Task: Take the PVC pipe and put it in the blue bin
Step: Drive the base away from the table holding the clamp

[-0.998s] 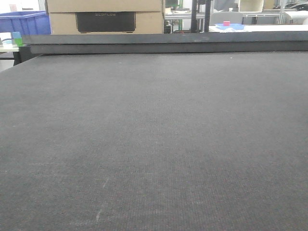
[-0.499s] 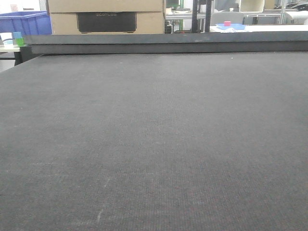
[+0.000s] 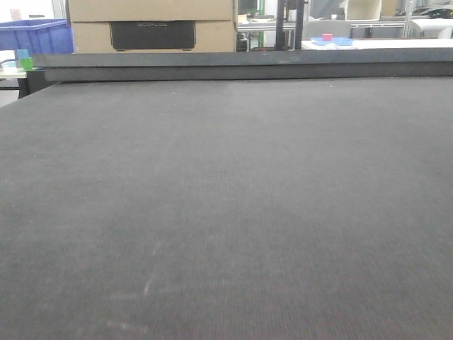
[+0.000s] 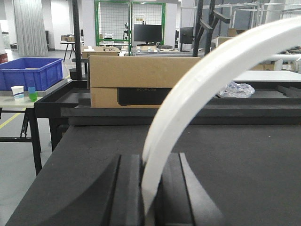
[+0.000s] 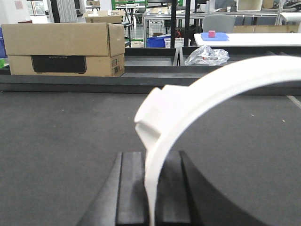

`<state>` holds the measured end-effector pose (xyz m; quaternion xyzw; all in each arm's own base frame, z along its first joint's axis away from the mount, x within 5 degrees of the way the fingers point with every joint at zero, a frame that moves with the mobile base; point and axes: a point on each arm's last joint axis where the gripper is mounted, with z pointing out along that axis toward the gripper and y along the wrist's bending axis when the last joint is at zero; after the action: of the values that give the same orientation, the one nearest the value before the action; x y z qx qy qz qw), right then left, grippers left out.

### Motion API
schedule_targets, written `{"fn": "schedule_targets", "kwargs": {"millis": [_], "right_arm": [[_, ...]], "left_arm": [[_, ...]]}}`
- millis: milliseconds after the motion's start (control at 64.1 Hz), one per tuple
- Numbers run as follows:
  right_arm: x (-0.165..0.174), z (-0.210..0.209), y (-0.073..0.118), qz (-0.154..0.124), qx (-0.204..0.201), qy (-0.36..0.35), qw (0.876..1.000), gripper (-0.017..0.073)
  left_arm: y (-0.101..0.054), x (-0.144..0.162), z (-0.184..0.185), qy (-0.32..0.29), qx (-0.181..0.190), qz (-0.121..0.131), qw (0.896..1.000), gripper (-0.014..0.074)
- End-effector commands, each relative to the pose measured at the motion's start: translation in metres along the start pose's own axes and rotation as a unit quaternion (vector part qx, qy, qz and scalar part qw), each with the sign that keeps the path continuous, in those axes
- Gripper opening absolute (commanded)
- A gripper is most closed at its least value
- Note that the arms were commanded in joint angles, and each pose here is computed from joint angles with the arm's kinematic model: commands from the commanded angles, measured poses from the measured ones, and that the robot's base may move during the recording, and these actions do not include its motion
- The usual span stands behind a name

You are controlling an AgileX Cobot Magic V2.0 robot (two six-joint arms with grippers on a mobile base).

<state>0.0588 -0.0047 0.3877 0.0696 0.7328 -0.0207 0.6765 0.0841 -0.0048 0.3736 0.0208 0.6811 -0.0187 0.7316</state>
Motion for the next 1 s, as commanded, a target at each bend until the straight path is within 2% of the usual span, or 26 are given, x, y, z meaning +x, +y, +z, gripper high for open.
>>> {"fn": "schedule_targets", "kwargs": {"millis": [0,982], "right_arm": [[-0.0029,-0.0007,-0.0002,0.0,0.002,-0.017,1.0,-0.0162],[-0.003,-0.0007,-0.0002,0.0,0.002,-0.017,1.0,-0.0162]], "left_arm": [[-0.0004,-0.0031,-0.0003,-0.014,0.002,-0.001,1.0,-0.0111],[-0.0004,-0.0038,-0.0019,-0.017,0.002,-0.001,1.0,-0.0111]]}}
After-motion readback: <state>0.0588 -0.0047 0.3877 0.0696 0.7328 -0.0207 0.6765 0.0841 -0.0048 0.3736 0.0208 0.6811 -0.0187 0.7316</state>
